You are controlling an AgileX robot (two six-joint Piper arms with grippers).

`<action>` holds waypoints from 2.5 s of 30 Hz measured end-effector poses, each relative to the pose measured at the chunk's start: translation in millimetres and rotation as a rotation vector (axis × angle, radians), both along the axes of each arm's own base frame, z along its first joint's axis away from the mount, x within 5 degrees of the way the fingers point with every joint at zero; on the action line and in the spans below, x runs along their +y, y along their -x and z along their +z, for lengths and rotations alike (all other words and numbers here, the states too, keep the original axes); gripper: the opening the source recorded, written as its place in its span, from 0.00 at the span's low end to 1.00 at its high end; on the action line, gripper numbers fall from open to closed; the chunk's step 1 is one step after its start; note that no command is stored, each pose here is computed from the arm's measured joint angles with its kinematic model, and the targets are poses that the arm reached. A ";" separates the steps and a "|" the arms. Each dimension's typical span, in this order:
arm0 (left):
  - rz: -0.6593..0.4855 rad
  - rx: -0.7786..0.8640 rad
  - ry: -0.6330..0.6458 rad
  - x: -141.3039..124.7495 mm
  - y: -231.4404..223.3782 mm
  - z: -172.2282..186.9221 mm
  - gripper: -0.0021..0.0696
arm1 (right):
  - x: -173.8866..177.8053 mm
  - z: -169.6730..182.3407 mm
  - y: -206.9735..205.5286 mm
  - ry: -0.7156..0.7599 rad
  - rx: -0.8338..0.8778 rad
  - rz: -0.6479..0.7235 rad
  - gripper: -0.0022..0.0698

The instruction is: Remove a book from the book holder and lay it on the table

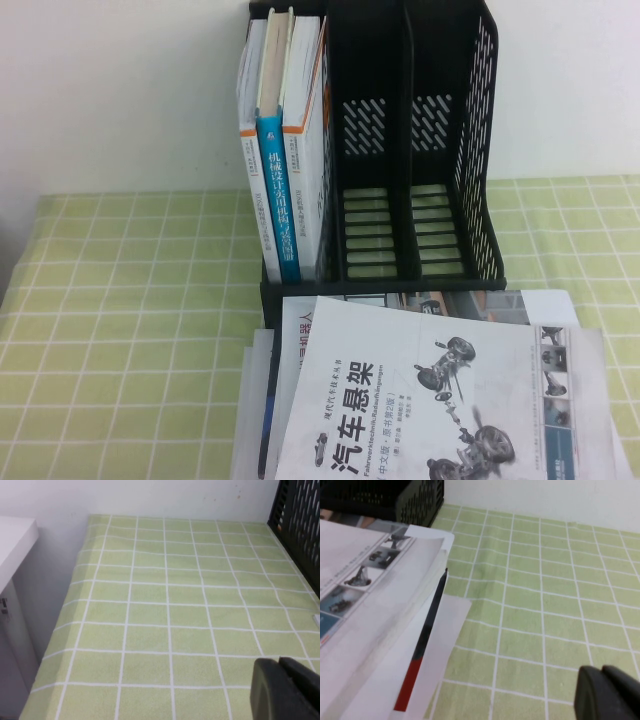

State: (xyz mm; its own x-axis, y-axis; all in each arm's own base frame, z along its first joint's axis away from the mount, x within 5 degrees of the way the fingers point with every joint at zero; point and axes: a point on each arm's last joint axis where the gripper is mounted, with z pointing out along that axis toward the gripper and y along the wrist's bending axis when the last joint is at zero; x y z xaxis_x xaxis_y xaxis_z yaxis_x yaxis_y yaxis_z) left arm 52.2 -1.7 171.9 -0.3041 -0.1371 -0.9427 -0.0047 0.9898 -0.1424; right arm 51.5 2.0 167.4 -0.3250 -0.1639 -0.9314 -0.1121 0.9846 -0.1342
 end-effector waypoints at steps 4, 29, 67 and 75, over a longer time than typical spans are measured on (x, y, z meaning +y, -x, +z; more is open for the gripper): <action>-0.006 -0.001 -0.022 0.1 0.0 0.0 0.03 | 0.0 0.0 0.0 0.000 0.000 0.000 0.03; -0.011 -0.165 -0.047 -0.1 -3.4 14.0 0.03 | 1.3 5.9 -1.8 -0.027 -0.066 0.007 0.03; -0.140 -1.218 0.065 -7.6 73.2 242.0 0.03 | -4.2 244.8 86.4 -0.416 -1.246 0.145 0.03; -0.027 -0.782 0.254 -0.4 5.5 279.8 0.03 | 1.8 285.6 6.1 -0.317 -0.760 0.039 0.03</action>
